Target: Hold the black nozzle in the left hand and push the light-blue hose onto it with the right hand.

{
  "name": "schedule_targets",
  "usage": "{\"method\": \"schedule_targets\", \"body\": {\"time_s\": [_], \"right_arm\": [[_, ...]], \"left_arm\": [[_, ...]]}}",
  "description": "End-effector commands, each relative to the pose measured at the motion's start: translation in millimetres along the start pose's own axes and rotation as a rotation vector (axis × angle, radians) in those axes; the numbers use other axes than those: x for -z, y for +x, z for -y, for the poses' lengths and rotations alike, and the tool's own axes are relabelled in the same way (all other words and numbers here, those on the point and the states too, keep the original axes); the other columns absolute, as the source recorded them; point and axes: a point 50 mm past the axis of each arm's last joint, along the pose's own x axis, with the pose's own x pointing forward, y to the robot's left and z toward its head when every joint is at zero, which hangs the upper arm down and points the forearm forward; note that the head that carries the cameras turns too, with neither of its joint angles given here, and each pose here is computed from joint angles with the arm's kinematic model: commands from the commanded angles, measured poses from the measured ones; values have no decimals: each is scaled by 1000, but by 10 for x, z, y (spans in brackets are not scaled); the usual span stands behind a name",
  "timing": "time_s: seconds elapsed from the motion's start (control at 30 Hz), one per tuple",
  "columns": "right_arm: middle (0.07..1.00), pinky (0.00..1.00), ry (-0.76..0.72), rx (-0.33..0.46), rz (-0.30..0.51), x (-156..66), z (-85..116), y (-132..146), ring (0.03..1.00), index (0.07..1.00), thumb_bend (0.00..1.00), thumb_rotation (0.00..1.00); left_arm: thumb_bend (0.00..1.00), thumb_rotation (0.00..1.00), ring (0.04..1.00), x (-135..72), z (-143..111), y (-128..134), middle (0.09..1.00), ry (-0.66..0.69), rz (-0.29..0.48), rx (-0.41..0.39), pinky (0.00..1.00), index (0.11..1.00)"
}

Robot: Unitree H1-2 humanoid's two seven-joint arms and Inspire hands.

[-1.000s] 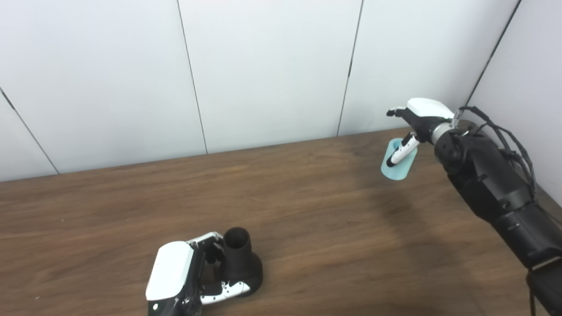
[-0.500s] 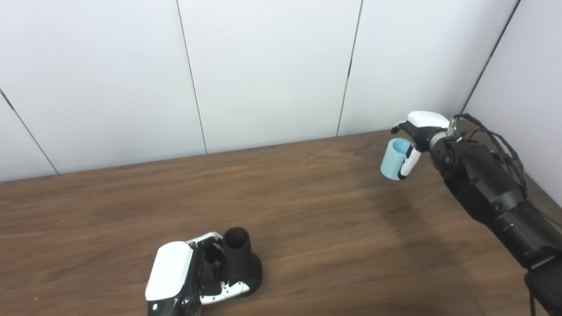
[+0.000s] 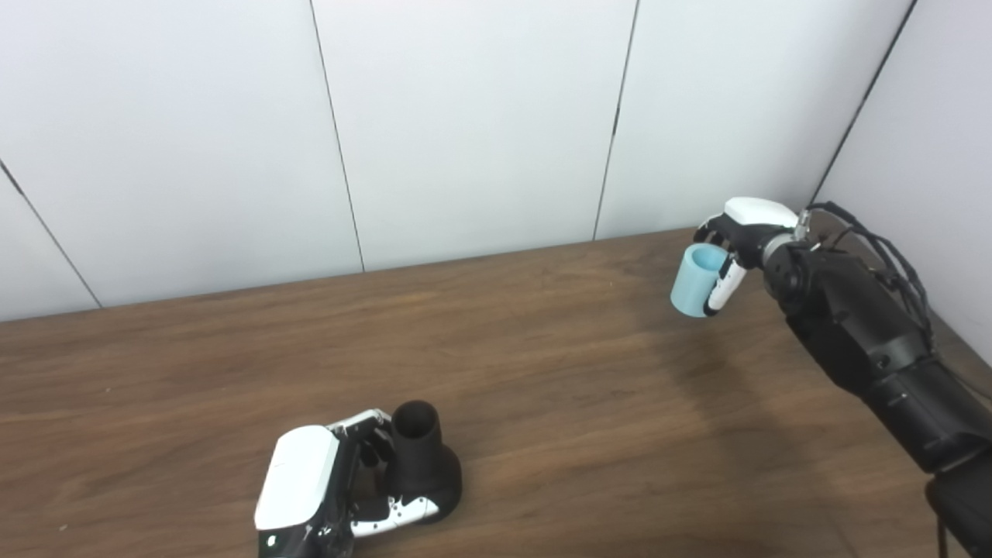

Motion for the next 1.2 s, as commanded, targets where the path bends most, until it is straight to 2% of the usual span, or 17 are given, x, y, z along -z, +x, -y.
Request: {"method": "schedule_targets", "body": {"time_s": [0.0,0.17,0.2,0.27,0.5,0.57,0.6,0.7,0.73,0.77,0.8,0.97,1.0,1.07,1.1,1.17], "right_arm": [[748,620,5,99,15,-21,351,-5,694,776,824,67],[703,578,-12,99,-2,-4,316,51,647,759,830,69],[663,518,-16,101,0,-4,311,55,600,753,824,61],[621,463,-20,104,3,-8,306,52,551,748,820,51],[658,512,-23,109,10,-24,312,28,615,750,813,66],[641,516,-25,115,17,-25,306,30,595,736,817,64],[664,543,-25,121,21,-21,300,33,619,727,823,68],[655,560,-25,126,27,-15,293,37,619,720,829,69],[644,553,-24,126,28,-14,294,37,611,718,828,69],[613,501,-22,125,27,-14,298,35,570,716,831,66],[631,496,-18,122,28,-19,305,29,566,719,830,68],[697,584,2,115,33,-30,322,15,666,727,838,74],[647,535,2,115,35,-22,322,22,614,727,844,67],[648,542,0,113,37,-20,327,24,621,730,849,69],[666,593,1,112,38,-34,337,10,643,731,853,73],[696,628,1,107,37,-55,353,-10,667,734,863,82]], "left_arm": [[504,0,456,56,11,-11,456,22,-20,25,403,519],[504,0,449,56,13,8,456,33,-4,26,388,519],[504,0,446,57,14,7,456,34,-5,30,387,519],[504,0,440,61,18,3,456,35,-10,38,385,520],[504,0,453,93,26,-21,460,45,-11,46,396,516],[504,0,455,95,29,-22,462,45,-17,50,399,515],[504,0,455,96,30,-23,462,44,-18,52,401,514],[504,0,453,100,34,-26,459,48,-13,51,400,516],[504,0,451,106,37,-27,458,50,-10,49,396,516],[504,0,448,111,40,-28,457,51,-8,49,393,517],[504,0,446,117,42,-28,455,51,-8,50,392,519],[504,0,445,127,45,-25,453,55,-10,54,393,519],[504,0,445,128,44,-24,457,55,-10,55,393,517],[504,0,448,130,41,-21,458,55,-10,55,396,516],[504,0,449,131,39,-18,457,54,-11,55,398,518],[504,0,449,128,35,-15,456,51,-15,57,398,520]]}}
